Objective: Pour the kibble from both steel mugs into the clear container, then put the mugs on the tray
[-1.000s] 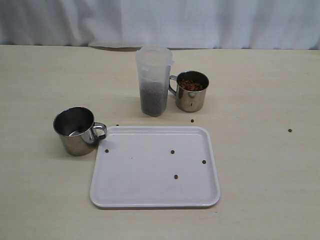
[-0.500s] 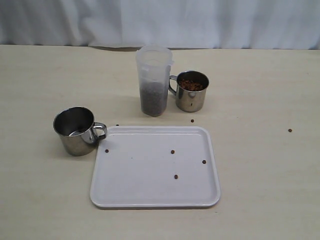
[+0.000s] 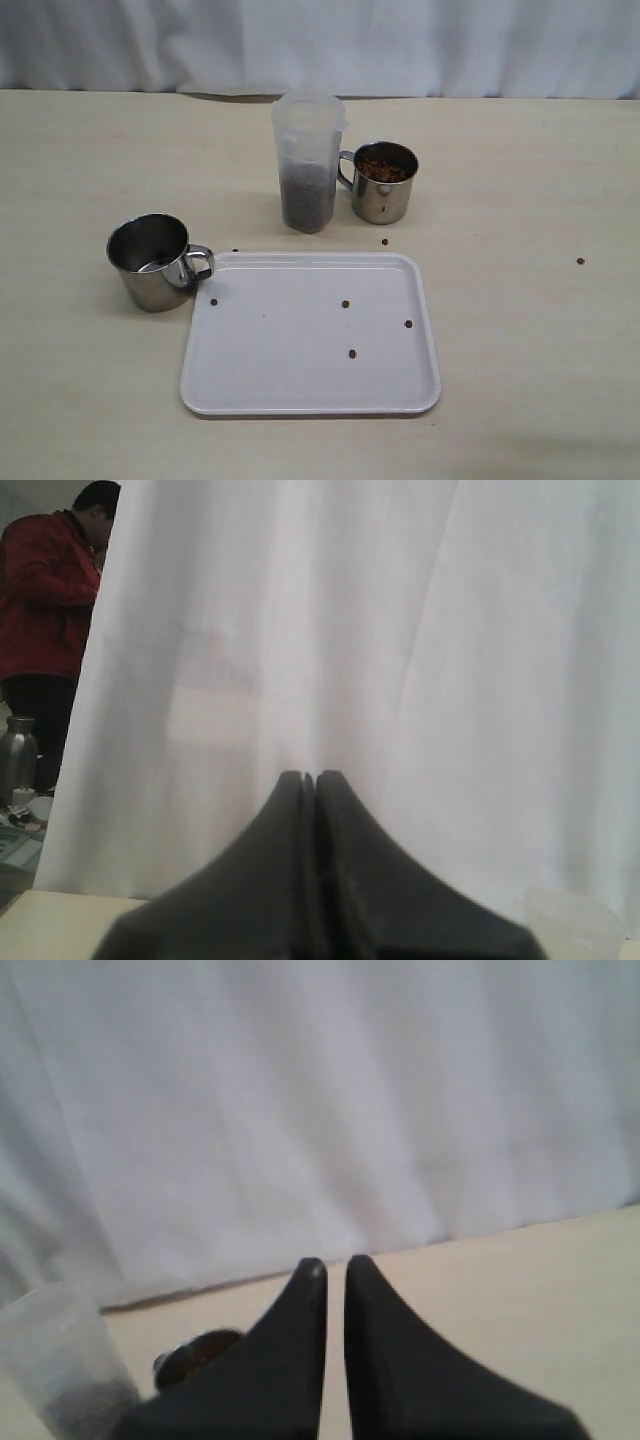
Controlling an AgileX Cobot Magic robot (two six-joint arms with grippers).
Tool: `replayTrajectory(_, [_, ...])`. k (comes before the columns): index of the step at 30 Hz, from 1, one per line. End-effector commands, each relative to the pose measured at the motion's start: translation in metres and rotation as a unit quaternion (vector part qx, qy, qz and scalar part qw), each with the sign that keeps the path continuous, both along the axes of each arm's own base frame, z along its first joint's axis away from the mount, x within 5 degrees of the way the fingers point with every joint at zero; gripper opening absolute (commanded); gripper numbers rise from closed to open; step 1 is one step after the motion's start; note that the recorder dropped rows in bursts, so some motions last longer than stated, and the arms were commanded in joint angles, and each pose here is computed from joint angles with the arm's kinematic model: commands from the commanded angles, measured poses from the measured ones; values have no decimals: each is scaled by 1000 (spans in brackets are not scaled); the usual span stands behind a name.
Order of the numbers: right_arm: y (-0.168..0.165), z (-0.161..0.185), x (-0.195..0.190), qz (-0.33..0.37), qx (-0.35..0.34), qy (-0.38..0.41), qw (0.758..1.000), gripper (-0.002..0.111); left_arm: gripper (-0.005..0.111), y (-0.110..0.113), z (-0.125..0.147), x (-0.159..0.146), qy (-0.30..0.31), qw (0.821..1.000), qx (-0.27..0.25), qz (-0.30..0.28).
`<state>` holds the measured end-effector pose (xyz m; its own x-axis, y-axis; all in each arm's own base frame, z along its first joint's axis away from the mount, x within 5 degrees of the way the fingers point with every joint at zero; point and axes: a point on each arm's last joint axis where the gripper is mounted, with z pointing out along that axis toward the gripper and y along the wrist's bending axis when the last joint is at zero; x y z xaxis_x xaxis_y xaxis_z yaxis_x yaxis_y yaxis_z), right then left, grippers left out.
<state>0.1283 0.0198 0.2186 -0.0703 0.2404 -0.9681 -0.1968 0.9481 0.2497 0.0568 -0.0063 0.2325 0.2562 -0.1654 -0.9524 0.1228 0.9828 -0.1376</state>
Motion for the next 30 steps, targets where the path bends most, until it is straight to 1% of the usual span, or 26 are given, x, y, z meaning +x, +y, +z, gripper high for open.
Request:
replayTrajectory(1, [13, -10, 28, 67, 39, -3, 997, 5, 0, 0, -1, 0, 3, 1000, -6, -2])
replayTrajectory(3, [15, -17, 42, 78, 35, 19, 996, 5, 0, 0, -2, 0, 6, 1000, -6, -2])
replayTrajectory(6, [21, -37, 66, 114, -37, 70, 990, 5, 0, 0, -3, 0, 11, 1000, -6, -1])
replayTrajectory(10, [29, -61, 92, 170, -64, 119, 976, 5, 0, 0, -3, 0, 11, 1000, -6, -1])
replayTrajectory(14, [36, -81, 117, 220, -108, 131, 961, 5, 0, 0, -3, 0, 11, 1000, -6, -1])
replayTrajectory(17, [43, -98, 135, 283, -169, 119, 937, 5, 0, 0, -3, 0, 11, 1000, -6, -1])
replayTrajectory(19, [47, -107, 149, 321, -191, 111, 921, 5, 0, 0, -3, 0, 11, 1000, -6, -1])
replayTrajectory(23, [44, -121, 173, 354, -209, 102, 906, 5, 0, 0, -3, 0, 11, 1000, -6, -1])
replayTrajectory(26, [42, -131, 185, 351, -206, 107, 907, 5, 0, 0, -3, 0, 11, 1000, -6, -1])
replayTrajectory(30, [43, -130, 191, 346, -185, 100, 914, 5, 0, 0, -3, 0, 11, 1000, -6, -1])
